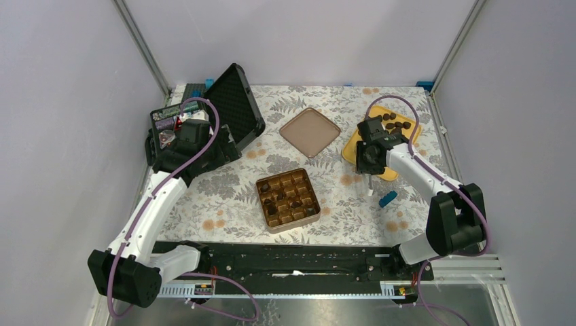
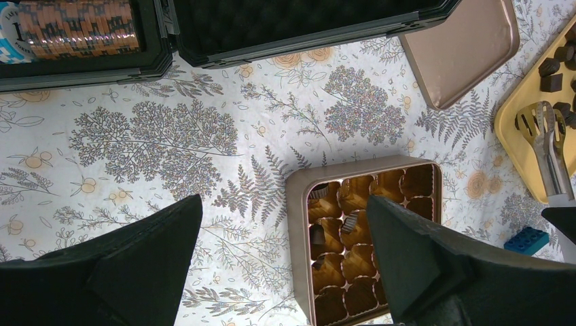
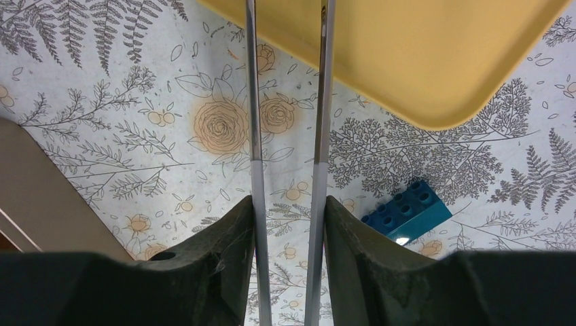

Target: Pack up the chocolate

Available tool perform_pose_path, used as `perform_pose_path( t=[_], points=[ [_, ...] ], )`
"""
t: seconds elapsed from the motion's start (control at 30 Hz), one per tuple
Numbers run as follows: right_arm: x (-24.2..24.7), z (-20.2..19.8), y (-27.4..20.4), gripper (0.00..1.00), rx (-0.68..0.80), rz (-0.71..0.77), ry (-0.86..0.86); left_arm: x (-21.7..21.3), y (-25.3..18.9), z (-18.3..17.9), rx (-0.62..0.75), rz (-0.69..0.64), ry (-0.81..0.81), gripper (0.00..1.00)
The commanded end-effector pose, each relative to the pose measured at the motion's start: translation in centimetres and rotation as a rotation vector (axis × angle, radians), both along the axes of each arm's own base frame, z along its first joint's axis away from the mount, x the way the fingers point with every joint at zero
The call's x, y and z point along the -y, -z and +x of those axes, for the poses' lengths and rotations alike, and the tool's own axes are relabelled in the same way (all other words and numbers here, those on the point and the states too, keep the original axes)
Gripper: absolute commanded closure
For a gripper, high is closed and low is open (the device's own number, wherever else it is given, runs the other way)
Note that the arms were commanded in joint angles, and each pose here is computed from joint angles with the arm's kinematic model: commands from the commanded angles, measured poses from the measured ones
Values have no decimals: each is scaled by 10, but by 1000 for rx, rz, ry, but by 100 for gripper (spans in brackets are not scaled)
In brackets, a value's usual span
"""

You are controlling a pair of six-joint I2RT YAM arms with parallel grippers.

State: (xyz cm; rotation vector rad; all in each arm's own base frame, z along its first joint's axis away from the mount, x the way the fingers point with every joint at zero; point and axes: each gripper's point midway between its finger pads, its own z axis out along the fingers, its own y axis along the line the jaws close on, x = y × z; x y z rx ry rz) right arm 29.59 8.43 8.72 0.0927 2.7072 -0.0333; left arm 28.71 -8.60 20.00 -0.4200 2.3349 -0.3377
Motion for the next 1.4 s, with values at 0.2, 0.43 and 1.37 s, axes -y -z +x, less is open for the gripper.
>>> perform_pose_path(
  t=[0.2,0.43,1.37],
  points=[
    [-1,0,-11,53,18,-60,-34,-3,-10,6,50,-1,-16,1],
    [1,2,-12,55,19,-88,-35,-3,-11,5,54,-2,-14,1],
    [-32,-35,-88,72,133,77,-175,-6,-20,5,74,12,-18,1]
  ],
)
